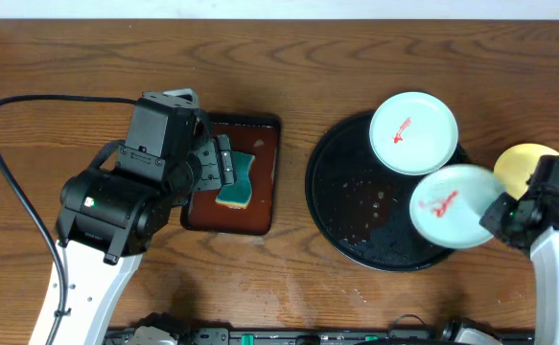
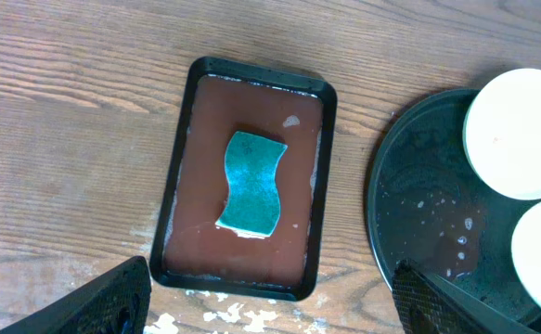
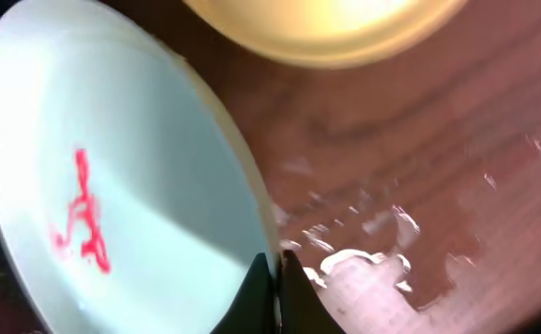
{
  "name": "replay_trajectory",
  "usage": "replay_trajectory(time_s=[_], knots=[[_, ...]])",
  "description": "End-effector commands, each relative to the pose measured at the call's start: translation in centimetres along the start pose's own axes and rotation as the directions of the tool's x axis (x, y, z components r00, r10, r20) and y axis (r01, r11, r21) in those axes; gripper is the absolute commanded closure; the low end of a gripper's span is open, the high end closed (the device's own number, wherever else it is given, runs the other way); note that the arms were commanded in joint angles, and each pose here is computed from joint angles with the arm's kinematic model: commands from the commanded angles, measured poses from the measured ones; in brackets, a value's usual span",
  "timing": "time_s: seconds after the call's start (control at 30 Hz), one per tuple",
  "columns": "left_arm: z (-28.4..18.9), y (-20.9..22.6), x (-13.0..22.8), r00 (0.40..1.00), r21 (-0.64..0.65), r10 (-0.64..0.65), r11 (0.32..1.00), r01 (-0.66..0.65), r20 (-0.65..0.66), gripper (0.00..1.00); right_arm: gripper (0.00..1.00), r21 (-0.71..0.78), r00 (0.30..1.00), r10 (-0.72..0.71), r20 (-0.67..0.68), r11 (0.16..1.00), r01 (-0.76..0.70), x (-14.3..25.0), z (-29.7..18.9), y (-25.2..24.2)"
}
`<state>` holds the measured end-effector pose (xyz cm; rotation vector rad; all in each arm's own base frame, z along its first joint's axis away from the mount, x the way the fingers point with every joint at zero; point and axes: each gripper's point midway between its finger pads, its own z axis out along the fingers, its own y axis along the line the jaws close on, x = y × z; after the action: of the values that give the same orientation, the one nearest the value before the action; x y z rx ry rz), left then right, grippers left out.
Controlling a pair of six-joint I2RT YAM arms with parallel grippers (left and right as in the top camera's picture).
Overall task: Clean dirty plates on tray and stack at the side
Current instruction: 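Move the right gripper back and grip the rim of a pale green plate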
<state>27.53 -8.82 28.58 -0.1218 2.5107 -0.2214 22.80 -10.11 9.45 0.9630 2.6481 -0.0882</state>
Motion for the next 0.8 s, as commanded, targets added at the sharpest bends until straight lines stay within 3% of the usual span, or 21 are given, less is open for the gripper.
replay_trajectory(time_s=[0.0, 0.1, 0.23, 0.43, 0.67, 0.73, 0.77], knots=[[-0.4, 0.1, -0.3, 1.000, -0.001, 0.003, 1.000, -0.003, 0.014, 0.16, 0.99, -0.270, 0.992, -0.111, 0.066, 0.955, 0.125, -0.6, -2.6, 5.6], [-0.4, 0.1, -0.3, 1.000, -0.001, 0.003, 1.000, -0.003, 0.015, 0.16, 0.99, -0.442, 0.964, -0.249, 0.092, 0.857, 0.263, 0.8, -3.6, 10.0], [-0.4, 0.1, -0.3, 1.000, -0.001, 0.003, 1.000, -0.003, 0.014, 0.16, 0.99, -0.462, 0.926, -0.374, 0.058, 0.812, 0.357, 3.7, -1.6, 12.7], [-0.4, 0.1, -0.3, 1.000, -0.001, 0.003, 1.000, -0.003, 0.014, 0.16, 0.99, -0.341, 0.932, -0.352, -0.085, 0.889, 0.304, 6.8, 3.9, 12.6], [-0.4, 0.1, -0.3, 1.000, -0.001, 0.003, 1.000, -0.003, 0.015, 0.16, 0.98, -0.323, 0.918, -0.359, -0.171, 0.900, 0.292, 8.2, 6.1, 12.4], [-0.4, 0.1, -0.3, 1.000, -0.001, 0.003, 1.000, -0.003, 0.015, 0.16, 0.73, -0.364, 0.886, -0.435, -0.159, 0.860, 0.357, 8.6, 5.5, 12.7], [-0.4, 0.1, -0.3, 1.000, -0.001, 0.003, 1.000, -0.003, 0.014, 0.16, 0.66, -0.367, 0.881, -0.448, -0.152, 0.853, 0.371, 8.5, 5.3, 12.7]])
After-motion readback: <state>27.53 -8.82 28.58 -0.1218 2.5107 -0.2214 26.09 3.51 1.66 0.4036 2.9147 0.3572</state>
